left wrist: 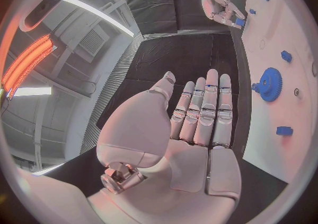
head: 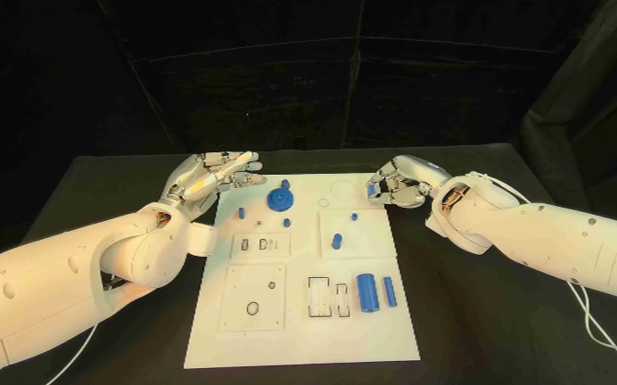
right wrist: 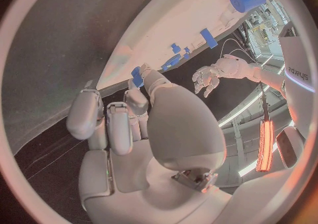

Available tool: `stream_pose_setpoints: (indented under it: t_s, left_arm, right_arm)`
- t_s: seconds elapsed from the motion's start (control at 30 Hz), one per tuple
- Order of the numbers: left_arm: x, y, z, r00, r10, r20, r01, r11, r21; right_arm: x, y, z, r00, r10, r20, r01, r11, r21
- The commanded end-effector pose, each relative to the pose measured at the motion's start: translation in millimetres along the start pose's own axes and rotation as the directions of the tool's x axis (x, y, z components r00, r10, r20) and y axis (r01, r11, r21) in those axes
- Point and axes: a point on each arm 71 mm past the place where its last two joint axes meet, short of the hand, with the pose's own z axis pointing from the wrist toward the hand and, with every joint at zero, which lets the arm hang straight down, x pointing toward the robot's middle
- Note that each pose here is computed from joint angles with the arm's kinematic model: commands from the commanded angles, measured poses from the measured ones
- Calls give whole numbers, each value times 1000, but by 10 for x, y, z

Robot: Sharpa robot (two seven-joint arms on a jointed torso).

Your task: Assemble the parts on the task board

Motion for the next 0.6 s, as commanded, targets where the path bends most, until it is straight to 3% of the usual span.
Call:
stream_pose_setpoints:
  t_s: [0.03, 0.2, 0.6]
  left_arm:
    - [-2, -14, -2, 1000, -1, -11, 1, 1000, 5]
    - [-21, -19, -4, 1000, 2, -6, -2, 1000, 4]
    - [-117, -62, 26, 1000, 17, 17, -17, 1000, 14]
  right_arm:
    - [-28, 110, -20, 998, 40, 53, -42, 998, 42]
    - [58, 428, 6, 998, 52, 25, -53, 998, 33]
    - [469, 1278, 321, 997, -18, -77, 12, 997, -78]
